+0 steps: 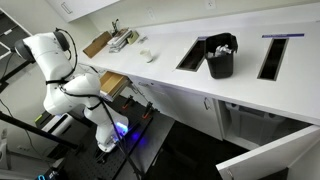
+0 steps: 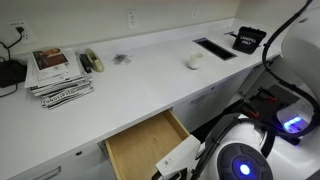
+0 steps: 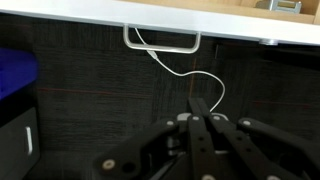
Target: Open the second drawer from the right, take the paper out of the drawer and place it in the black bin on the counter then close the drawer
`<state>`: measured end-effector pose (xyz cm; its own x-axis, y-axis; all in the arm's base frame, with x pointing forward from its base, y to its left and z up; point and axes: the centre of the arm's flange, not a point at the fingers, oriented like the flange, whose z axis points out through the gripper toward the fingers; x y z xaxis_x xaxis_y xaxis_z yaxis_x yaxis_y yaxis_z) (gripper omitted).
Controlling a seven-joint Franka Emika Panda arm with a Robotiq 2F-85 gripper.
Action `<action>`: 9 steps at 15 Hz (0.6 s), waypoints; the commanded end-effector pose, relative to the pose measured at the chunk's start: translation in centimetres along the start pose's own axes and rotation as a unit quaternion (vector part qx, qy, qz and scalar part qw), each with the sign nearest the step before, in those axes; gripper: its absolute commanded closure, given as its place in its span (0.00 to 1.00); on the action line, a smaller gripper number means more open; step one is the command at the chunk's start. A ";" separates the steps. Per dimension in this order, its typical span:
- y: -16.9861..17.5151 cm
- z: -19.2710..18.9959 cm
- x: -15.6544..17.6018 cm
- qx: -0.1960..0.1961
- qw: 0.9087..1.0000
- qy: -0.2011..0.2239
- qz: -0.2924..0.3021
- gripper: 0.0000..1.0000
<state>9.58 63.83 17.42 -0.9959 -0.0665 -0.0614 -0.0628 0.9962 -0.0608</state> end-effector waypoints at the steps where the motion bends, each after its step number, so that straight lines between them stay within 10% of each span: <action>1: 0.1 -0.1 -0.1 -0.001 1.000 -0.001 0.000 0.99; 9: 1.2 4.9 -2.0 -0.010 0.996 -0.047 -0.072 1.00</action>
<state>11.23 63.59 14.09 -0.9830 -0.1479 -0.1087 -0.1398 0.9870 -0.0788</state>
